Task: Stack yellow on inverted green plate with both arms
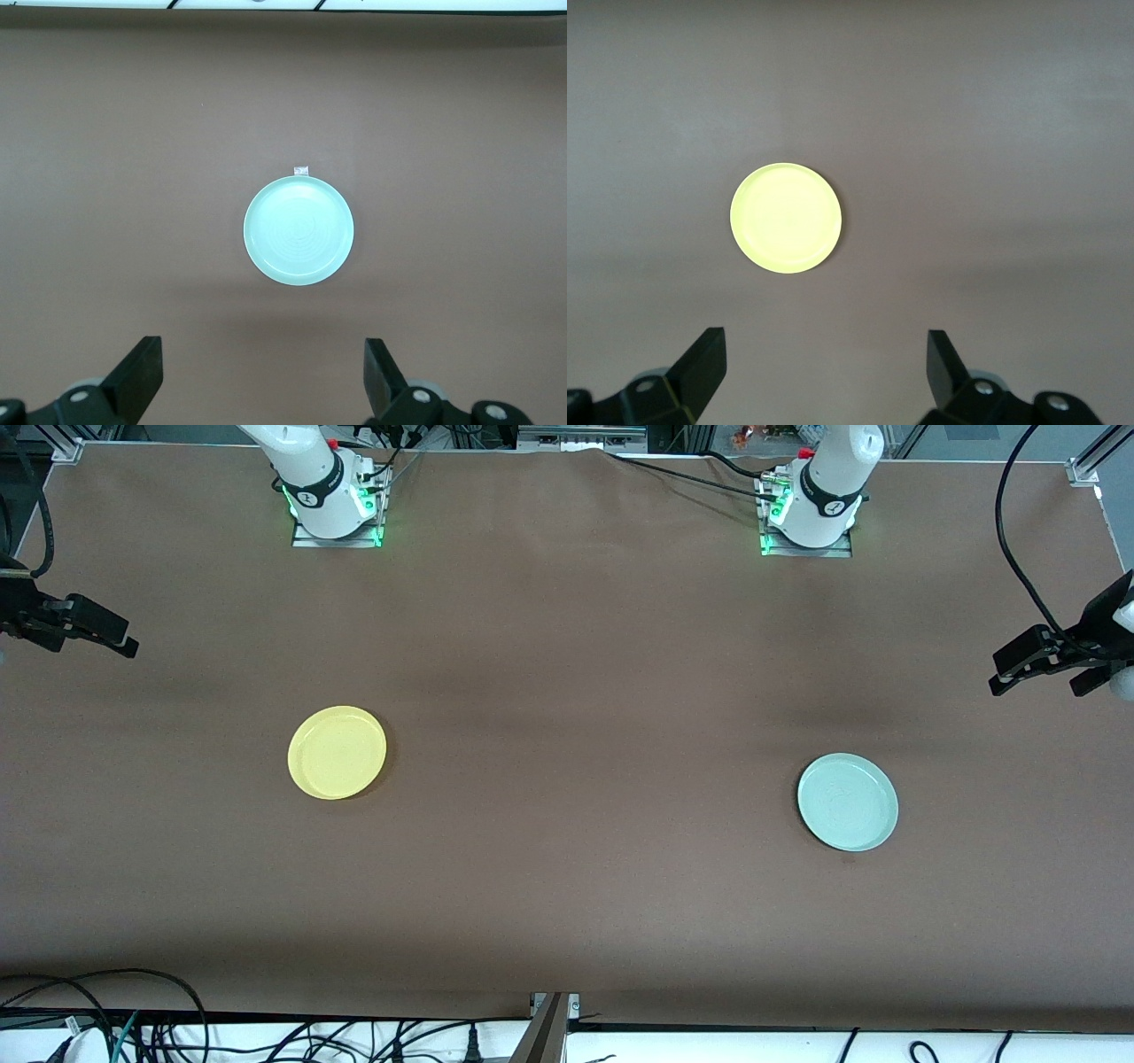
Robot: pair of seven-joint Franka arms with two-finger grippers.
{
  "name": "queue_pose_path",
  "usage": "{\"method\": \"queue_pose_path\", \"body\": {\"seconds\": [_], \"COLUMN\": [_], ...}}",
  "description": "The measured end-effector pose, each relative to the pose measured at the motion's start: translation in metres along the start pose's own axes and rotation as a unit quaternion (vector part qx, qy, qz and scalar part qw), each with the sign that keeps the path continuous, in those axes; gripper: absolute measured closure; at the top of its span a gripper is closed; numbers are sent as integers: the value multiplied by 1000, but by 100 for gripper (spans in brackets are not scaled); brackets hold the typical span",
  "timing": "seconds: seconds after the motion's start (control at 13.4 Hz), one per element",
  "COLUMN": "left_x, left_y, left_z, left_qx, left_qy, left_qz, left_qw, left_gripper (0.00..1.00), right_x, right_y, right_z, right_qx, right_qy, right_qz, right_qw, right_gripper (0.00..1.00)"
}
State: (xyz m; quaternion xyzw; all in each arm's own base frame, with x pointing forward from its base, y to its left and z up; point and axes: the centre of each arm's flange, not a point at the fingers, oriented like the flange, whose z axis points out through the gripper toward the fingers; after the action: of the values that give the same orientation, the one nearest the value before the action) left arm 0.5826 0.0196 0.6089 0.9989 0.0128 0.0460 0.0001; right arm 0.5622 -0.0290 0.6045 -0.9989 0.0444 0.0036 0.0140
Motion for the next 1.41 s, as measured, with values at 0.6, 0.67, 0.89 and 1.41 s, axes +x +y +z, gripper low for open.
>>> {"method": "queue_pose_path", "body": {"seconds": [0.6, 0.67, 0.89, 1.41], "left_x": [0, 0, 0, 0], "left_y": [0, 0, 0, -2], "left_z": [0, 0, -1, -2], "left_qx": [0, 0, 0, 0], "left_qy": [0, 0, 1, 2], "left_qz": [0, 0, 0, -1], "left_qw": [1000, 1000, 1000, 1000], "left_gripper": [0, 0, 0, 0], "right_x": [2, 2, 2, 2], "right_y": [0, 0, 0, 0], "right_z": [4, 4, 4, 4], "right_qx": [0, 0, 0, 0], "right_qy": [-4, -4, -4, -4], "right_qz": [0, 0, 0, 0], "right_qw": [1000, 1000, 1000, 1000], "right_gripper": [0, 0, 0, 0]}}
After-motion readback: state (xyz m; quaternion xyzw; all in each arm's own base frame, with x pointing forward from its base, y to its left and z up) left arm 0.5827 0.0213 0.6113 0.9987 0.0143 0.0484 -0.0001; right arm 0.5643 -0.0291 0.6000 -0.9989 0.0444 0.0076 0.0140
